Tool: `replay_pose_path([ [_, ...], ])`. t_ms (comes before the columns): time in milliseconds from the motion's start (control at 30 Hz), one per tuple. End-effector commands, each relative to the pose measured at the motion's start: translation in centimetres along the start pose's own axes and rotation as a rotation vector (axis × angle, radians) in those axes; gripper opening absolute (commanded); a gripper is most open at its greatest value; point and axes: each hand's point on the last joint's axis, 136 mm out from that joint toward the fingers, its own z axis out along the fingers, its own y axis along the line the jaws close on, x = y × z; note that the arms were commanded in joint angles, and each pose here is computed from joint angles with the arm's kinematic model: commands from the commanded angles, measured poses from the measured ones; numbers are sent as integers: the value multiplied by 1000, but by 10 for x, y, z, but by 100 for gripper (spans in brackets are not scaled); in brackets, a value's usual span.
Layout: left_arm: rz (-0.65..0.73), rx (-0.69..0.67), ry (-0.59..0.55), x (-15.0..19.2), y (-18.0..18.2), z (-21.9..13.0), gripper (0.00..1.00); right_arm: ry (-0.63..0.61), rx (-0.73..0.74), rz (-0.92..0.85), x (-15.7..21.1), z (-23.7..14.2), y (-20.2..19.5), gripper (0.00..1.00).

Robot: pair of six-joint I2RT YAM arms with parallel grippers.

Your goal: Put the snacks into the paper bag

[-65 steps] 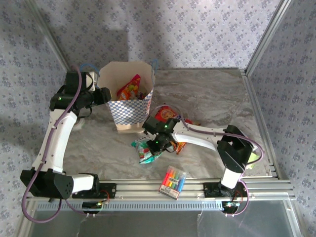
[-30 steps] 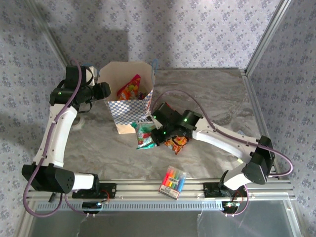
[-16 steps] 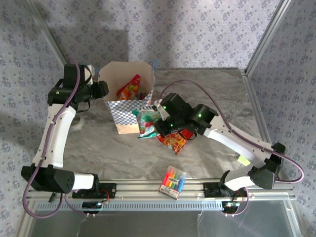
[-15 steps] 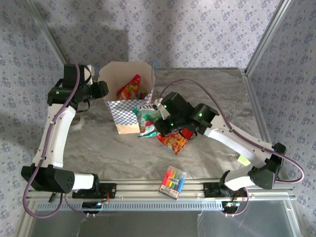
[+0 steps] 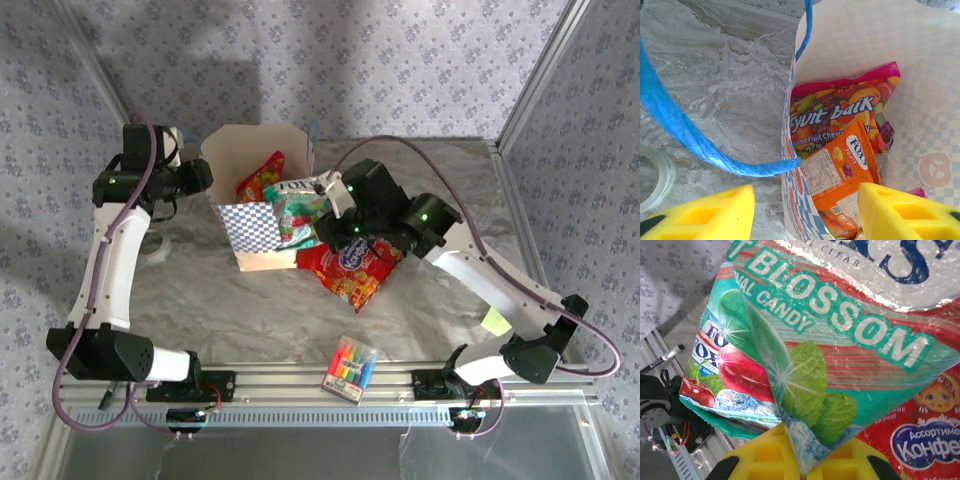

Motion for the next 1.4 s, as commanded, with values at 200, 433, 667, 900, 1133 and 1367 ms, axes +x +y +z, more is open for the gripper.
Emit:
replay_pose_path([
  [200,-18,27,-15,-17,-3,8,57,-140,-67,-50,-57,-14,-2,0],
  [433,-25,28,-15,-20,-4,14,57,-152,-103,-67,-78,-6,-6,0],
  [667,-35,30,-10,-25,-4,22,57,-164,-133,-59,-100,4,-11,0],
  [900,-34,22,-7,-28,-2,28,57,-161,-155,-50,-118,18,-15,0],
  [1133,-45,14,1,-30,3,33,57,-156,-166,-29,-131,37,-20,0],
  [1367,-36,32,12,-30,3,36,57,-164,-163,6,-145,64,-31,0],
])
